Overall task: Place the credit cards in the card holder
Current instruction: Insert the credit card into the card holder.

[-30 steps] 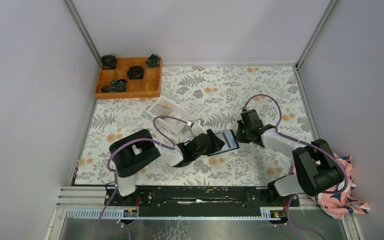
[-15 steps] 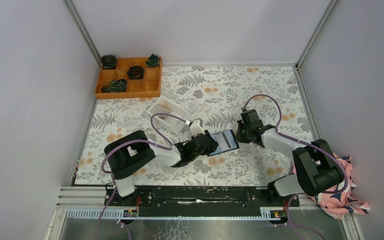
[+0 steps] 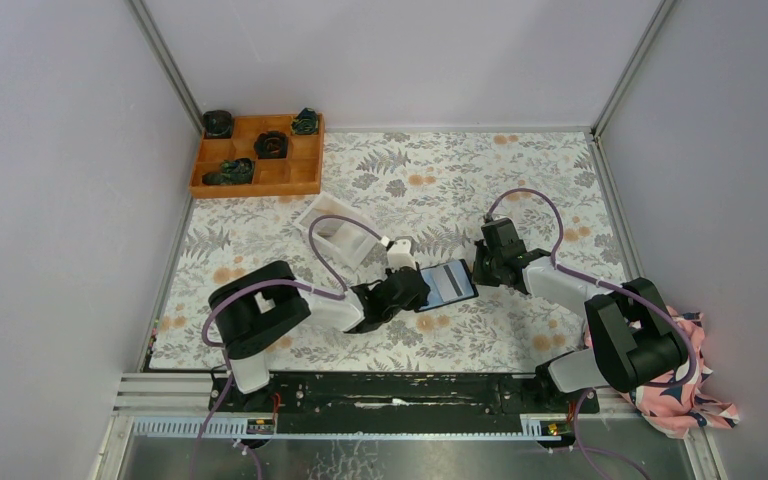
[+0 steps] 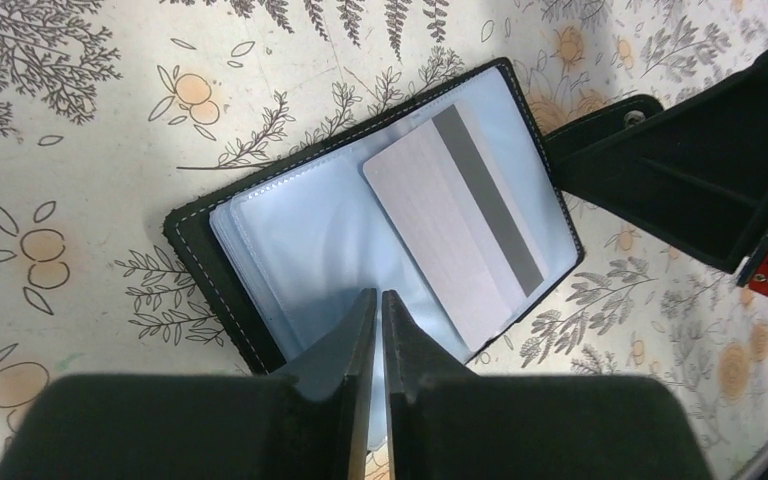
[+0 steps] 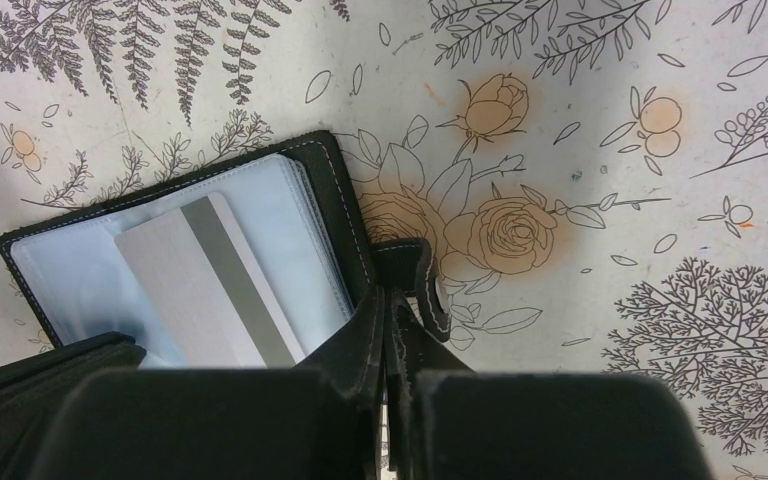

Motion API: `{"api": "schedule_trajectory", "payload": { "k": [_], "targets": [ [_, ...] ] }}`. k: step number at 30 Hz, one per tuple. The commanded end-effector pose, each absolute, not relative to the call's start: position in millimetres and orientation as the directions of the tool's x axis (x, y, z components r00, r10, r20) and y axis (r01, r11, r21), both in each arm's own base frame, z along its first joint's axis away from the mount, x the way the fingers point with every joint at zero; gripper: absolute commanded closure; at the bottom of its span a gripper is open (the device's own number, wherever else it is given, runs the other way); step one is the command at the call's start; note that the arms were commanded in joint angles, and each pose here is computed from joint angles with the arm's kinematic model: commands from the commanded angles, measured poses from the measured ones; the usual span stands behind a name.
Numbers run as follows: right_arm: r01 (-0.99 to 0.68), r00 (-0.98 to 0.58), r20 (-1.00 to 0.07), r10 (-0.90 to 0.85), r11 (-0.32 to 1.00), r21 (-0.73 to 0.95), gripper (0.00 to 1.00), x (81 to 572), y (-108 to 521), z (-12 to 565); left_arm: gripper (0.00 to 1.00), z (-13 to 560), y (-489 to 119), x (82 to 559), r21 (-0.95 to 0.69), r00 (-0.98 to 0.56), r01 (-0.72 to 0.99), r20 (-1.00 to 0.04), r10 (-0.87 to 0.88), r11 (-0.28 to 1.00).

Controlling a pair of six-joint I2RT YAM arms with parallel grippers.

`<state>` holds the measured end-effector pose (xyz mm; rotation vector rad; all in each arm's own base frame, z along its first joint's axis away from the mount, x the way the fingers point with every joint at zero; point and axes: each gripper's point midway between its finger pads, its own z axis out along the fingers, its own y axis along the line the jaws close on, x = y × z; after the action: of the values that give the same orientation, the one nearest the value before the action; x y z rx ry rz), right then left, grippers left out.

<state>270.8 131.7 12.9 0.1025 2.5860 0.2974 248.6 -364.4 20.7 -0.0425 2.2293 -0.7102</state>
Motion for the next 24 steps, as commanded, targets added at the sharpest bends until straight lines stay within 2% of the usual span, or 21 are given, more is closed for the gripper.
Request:
{"api": "schedule_trajectory", "payload": {
  "k": [1,5,13,24],
  "targets": [
    [0.007,-0.859,-0.493,0.134,0.968,0.252,1.00,269,135,15,0.91,14,-360,251,-0.365,-0.659,0.249,-0.742,-0.119,0.897],
    [0.005,-0.860,-0.494,0.133,0.968,0.251,1.00,269,136,15,1.00,11,-365,250,-0.316,-0.646,0.287,-0.761,-0.061,0.904],
    [0.005,-0.859,-0.494,0.134,0.968,0.252,1.00,269,136,15,1.00,-1,-377,245,-0.253,-0.644,0.341,-0.765,0.028,0.905],
    [0.005,-0.861,-0.491,0.135,0.966,0.257,1.00,267,136,13,0.97,-1,-384,252,-0.244,-0.625,0.332,-0.780,0.019,0.911]
  ]
}}
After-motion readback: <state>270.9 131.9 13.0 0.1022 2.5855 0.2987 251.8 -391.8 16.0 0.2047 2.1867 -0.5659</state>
